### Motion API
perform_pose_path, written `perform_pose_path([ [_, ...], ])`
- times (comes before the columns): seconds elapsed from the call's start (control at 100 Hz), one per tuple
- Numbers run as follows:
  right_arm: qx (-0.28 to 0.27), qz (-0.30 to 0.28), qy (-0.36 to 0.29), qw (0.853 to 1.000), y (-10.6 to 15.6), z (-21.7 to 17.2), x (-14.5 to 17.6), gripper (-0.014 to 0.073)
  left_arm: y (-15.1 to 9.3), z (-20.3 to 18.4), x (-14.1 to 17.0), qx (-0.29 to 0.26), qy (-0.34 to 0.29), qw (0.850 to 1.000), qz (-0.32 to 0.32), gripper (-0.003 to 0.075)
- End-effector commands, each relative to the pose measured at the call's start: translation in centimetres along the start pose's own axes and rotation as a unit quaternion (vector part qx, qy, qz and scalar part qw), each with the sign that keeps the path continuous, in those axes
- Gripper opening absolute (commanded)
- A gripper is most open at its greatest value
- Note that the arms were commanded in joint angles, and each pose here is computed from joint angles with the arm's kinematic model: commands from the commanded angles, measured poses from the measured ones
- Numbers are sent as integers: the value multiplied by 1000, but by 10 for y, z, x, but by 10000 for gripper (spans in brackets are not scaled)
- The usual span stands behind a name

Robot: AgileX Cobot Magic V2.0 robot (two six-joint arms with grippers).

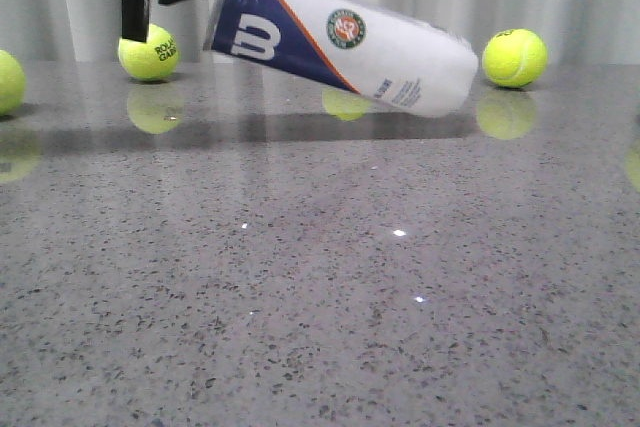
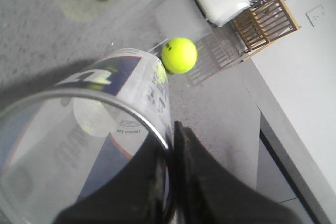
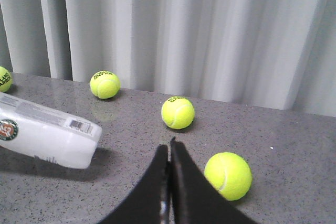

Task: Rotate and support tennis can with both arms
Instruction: 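Grasp the can's open end with the left gripper and lift it, then rotate the can upright with the left gripper and set it down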

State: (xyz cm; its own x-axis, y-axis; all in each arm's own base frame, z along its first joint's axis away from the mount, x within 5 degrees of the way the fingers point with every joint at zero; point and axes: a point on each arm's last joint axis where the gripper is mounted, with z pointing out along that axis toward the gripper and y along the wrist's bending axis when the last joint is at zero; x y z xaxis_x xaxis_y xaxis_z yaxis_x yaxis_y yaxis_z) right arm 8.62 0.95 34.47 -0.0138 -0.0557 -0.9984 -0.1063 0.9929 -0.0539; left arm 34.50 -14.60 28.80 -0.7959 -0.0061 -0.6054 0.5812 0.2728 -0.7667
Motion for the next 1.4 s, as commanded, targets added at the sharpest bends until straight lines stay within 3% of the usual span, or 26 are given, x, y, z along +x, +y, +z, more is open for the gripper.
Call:
perform_pose_path([
  [0.0, 15, 8, -46, 999, -3, -1, -14, -70, -58, -22, -14, 58, -27, 996, 68, -21],
  [0.16, 15, 8, -46, 999, -3, -1, -14, -70, -109, -49, -9, 1, -22, 985, 170, -21],
  [0.38, 15, 8, -46, 999, -3, -1, -14, -70, -161, -88, 12, -159, -1, 956, 246, -21],
  [0.58, 15, 8, -46, 999, -3, -1, -14, -70, -186, -118, 31, -278, 4, 925, 258, -21],
  [0.78, 15, 8, -46, 999, -3, -1, -14, -70, -184, -139, 45, -384, 39, 897, 214, -21],
  [0.94, 15, 8, -46, 999, -3, -1, -14, -70, -181, -142, 52, -403, 72, 893, 188, -21],
  [1.39, 15, 8, -46, 999, -3, -1, -14, -70, -175, -139, 49, -400, 75, 895, 182, -20],
])
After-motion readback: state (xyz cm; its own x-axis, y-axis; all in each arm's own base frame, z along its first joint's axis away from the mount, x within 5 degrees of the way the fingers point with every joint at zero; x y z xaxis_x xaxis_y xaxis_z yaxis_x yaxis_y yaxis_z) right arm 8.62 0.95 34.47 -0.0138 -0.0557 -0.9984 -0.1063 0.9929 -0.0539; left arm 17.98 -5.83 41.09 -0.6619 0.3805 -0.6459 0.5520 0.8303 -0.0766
